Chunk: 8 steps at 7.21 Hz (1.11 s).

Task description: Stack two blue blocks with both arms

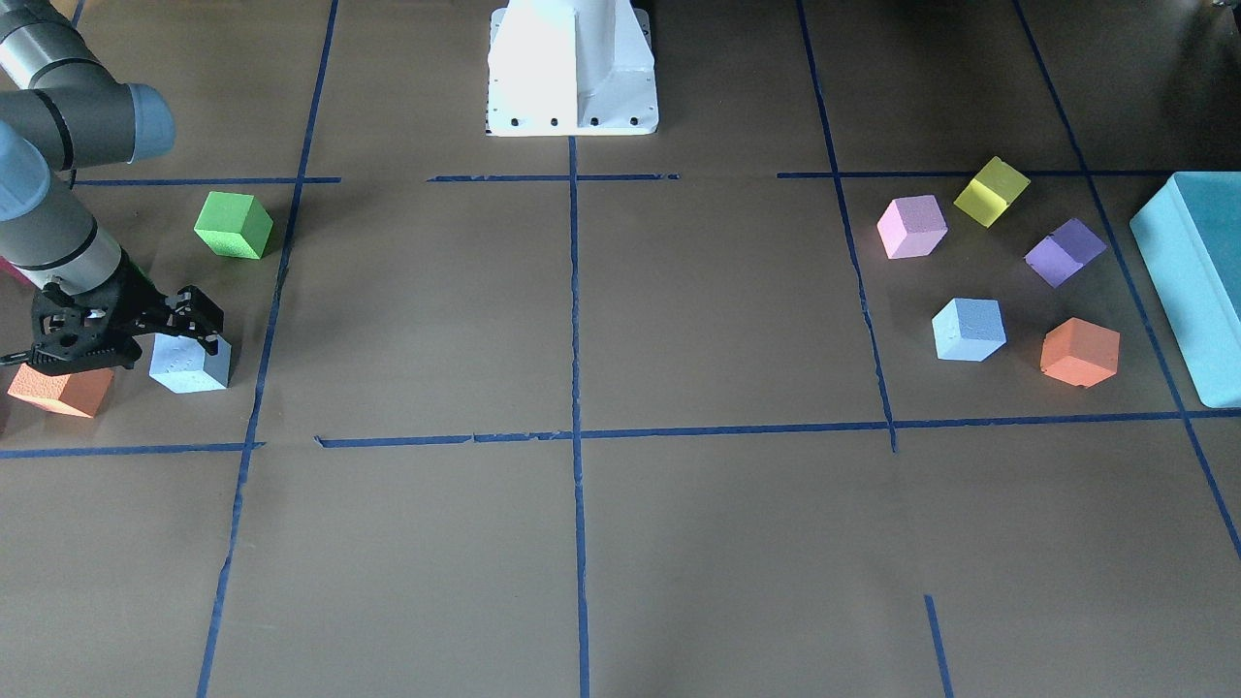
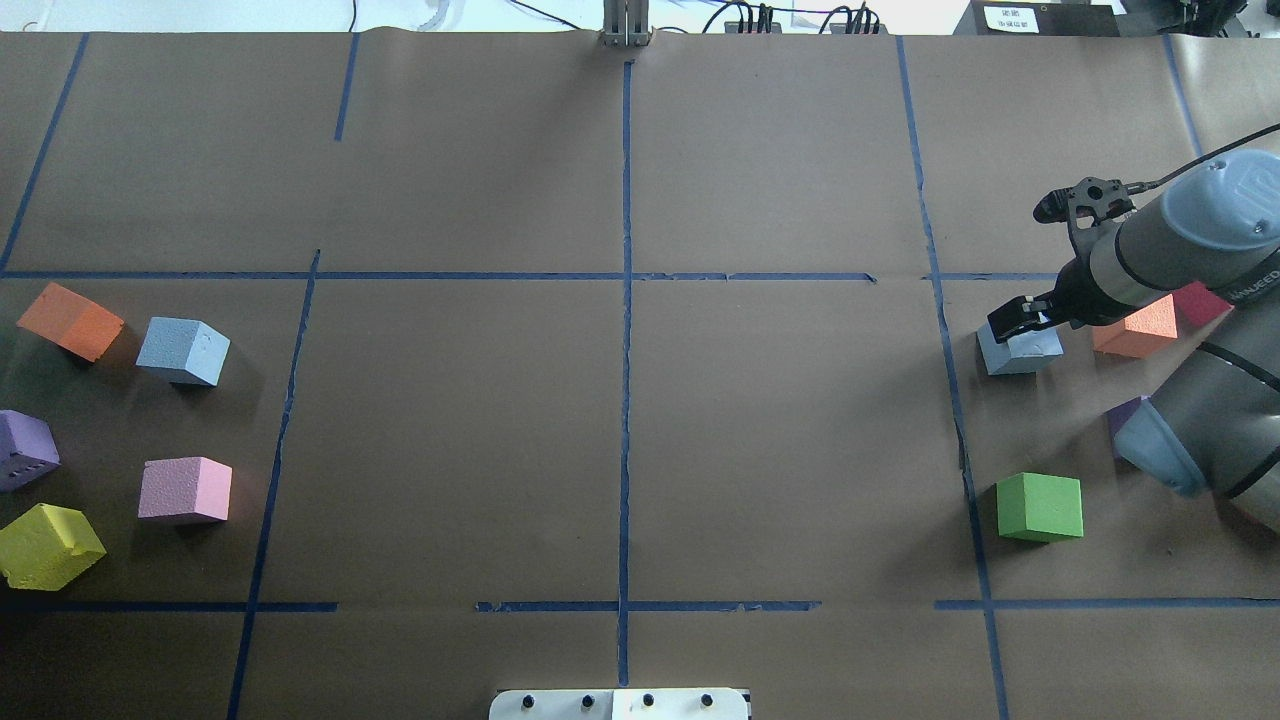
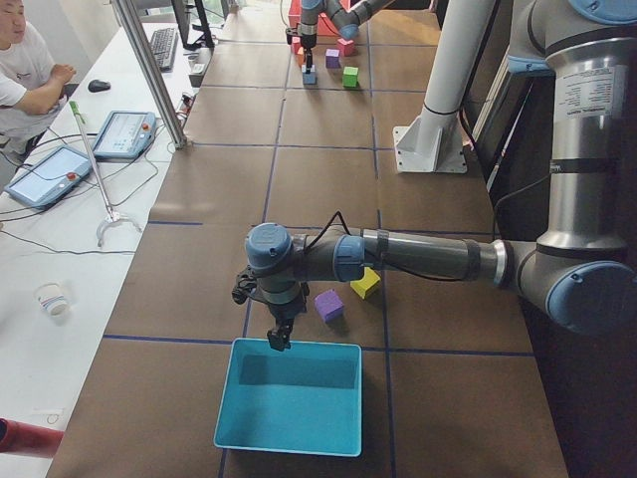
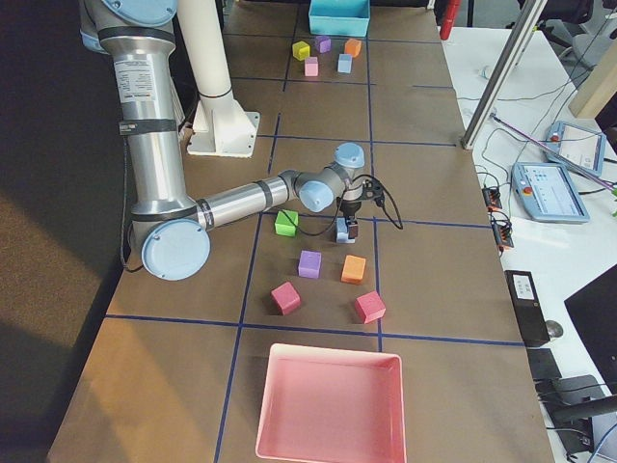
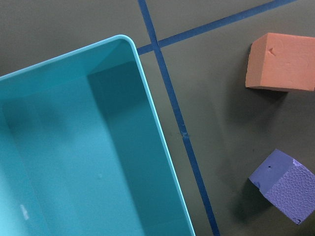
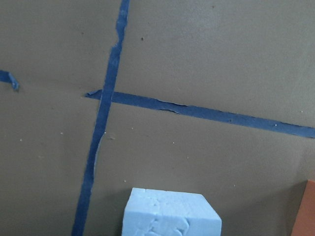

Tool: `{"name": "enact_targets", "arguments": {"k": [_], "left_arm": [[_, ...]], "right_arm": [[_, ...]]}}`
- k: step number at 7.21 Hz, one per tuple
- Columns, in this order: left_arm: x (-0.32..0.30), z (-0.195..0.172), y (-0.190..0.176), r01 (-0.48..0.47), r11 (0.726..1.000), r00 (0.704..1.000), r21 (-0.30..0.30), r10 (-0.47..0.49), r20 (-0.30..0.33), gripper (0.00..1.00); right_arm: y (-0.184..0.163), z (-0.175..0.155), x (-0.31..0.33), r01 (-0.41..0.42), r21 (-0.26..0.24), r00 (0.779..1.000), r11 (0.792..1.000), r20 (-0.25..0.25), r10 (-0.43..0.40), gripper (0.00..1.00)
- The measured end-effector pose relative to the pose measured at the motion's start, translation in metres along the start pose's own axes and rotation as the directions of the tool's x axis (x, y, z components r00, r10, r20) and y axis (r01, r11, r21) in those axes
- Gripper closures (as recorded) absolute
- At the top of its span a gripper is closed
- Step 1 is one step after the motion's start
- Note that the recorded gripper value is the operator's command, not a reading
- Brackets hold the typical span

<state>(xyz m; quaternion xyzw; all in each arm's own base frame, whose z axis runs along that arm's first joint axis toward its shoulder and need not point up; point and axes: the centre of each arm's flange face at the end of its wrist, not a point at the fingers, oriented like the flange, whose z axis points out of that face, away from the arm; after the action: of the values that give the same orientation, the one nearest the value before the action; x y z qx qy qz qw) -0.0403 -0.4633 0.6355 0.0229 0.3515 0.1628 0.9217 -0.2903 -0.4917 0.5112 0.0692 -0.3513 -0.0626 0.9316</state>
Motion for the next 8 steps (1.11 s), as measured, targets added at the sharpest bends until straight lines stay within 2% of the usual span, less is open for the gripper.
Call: {"name": "enact_targets", "arguments": {"k": [1,3,4,6,8], "left_arm": [[0.0,0.0,0.0,0.0,1.0,1.0,0.0,0.0,0.0,0.0],[0.0,0.001,0.001,0.001,1.0,1.0,-0.002,-0.001,-0.001,0.0],[0.0,0.001,0.001,0.001,1.0,1.0,-0.003,-0.001,-0.001,0.0],[0.0,0.002,0.002,0.002,1.0,1.0,-0.004,-0.002,-0.001,0.0],[0.0,0.001,0.002,0.001,1.0,1.0,-0.004,-0.001,-0.001,0.0]], "right_arm": [[0.003,0.011,-0.002,0.003,-0.018,1.0,1.0,-0.006,-0.003,0.12],[0.006,0.026,-0.007,0.007,-0.045,1.0,0.999,-0.012,-0.008,0.83],[0.007,0.027,-0.01,0.011,-0.047,1.0,0.999,-0.01,-0.012,0.99],[0.0,0.013,-0.029,0.015,-0.029,1.0,0.999,0.015,-0.015,1.0],[-0.035,-0.019,-0.11,-0.032,-0.021,0.998,0.999,0.05,0.033,0.99]]}}
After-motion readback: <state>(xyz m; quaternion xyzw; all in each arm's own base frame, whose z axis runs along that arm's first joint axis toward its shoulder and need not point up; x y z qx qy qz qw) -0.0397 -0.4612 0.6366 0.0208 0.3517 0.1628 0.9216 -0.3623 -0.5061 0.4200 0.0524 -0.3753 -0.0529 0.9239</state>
